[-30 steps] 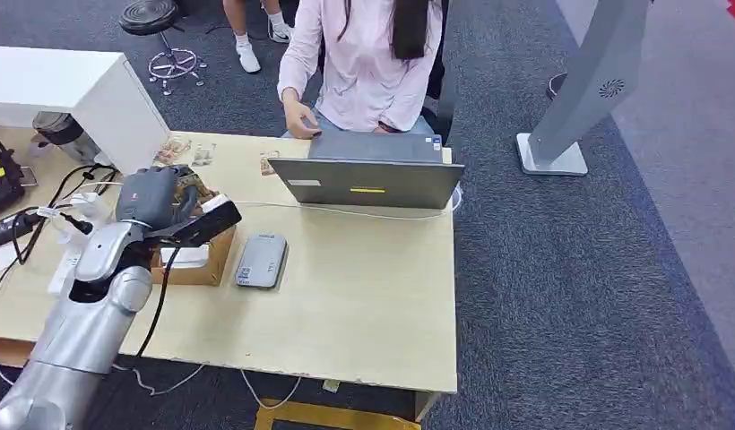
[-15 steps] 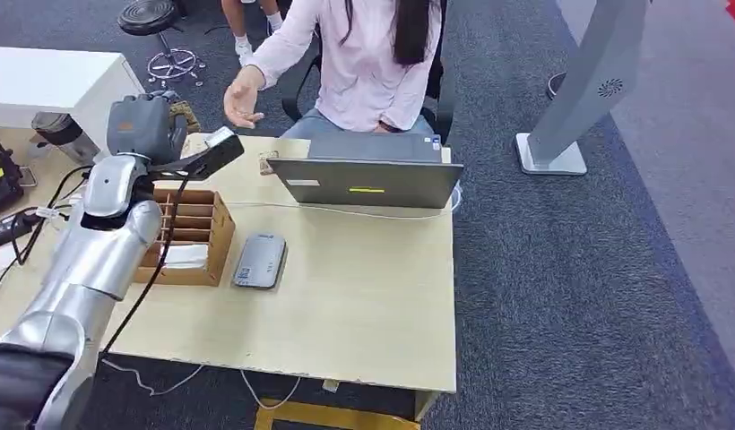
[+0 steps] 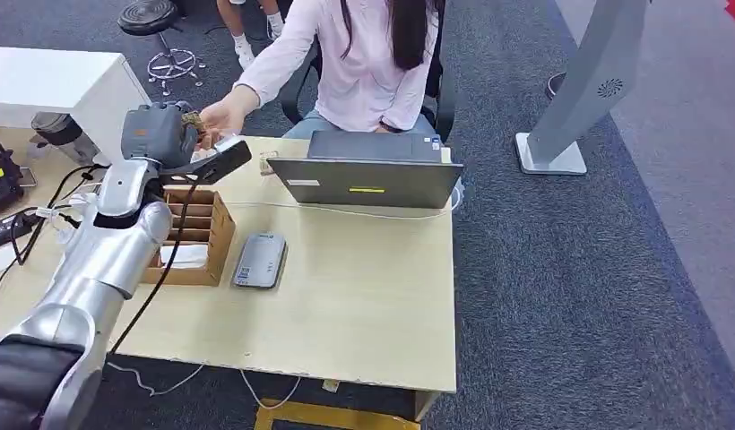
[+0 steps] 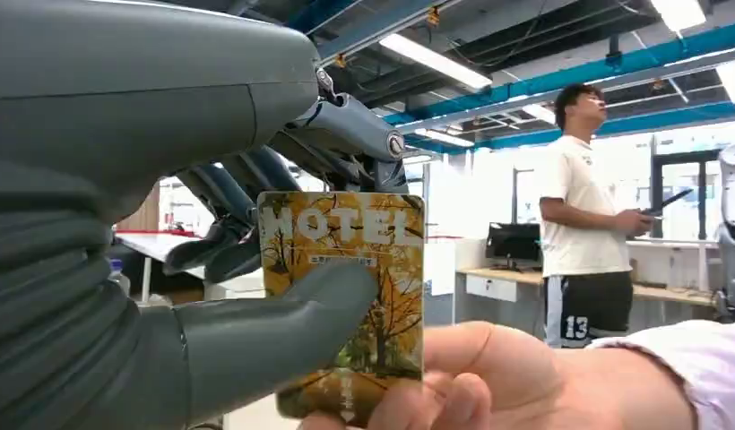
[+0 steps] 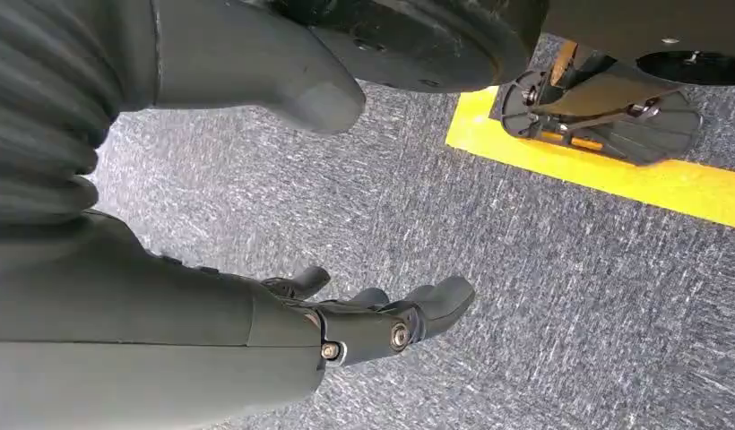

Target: Pass the card to the sensor for recognition and then transmit it.

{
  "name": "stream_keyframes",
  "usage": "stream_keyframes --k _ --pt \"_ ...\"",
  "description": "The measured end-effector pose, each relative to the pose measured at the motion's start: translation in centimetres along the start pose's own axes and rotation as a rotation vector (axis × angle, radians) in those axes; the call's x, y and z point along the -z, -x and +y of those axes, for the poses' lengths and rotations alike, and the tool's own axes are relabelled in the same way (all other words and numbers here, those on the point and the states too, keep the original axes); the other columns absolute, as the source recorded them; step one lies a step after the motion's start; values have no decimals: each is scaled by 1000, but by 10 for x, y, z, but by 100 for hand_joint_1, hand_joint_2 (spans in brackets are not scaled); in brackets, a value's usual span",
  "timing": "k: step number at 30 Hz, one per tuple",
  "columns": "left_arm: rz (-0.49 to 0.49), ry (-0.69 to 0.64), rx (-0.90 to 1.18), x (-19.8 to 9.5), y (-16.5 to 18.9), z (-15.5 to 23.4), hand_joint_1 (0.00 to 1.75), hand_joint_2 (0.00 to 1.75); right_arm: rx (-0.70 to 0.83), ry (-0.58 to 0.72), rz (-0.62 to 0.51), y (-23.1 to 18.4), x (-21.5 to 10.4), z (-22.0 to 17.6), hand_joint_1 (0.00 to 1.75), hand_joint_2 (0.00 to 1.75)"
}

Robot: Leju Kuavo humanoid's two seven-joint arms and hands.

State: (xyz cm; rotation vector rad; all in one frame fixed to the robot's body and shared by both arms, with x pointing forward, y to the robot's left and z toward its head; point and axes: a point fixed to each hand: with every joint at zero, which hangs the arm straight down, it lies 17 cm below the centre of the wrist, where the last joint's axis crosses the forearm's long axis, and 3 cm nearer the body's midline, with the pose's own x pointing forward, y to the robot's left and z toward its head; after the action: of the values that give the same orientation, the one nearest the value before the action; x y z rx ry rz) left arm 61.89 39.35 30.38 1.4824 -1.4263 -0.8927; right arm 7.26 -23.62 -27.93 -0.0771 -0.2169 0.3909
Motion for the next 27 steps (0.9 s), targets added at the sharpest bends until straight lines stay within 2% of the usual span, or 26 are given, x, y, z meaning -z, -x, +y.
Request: stream_keyframes --k 7,12,18,21,27 --pt "1 8 -1 -1 -2 -4 0 175 3 0 1 0 0 0 0 175" --pt "-38 -7 -91 -9 -17 -4 0 175 17 1 3 0 0 0 0 175" --pt "-119 -34 -268 -42 -37 -1 0 175 39 6 -1 0 0 0 0 175" --pt "-154 -75 -465 -82 -32 6 0 175 59 10 4 3 0 0 0 175" --pt "-153 -131 -912 -207 25 16 0 175 106 22 -5 9 -1 2 0 175"
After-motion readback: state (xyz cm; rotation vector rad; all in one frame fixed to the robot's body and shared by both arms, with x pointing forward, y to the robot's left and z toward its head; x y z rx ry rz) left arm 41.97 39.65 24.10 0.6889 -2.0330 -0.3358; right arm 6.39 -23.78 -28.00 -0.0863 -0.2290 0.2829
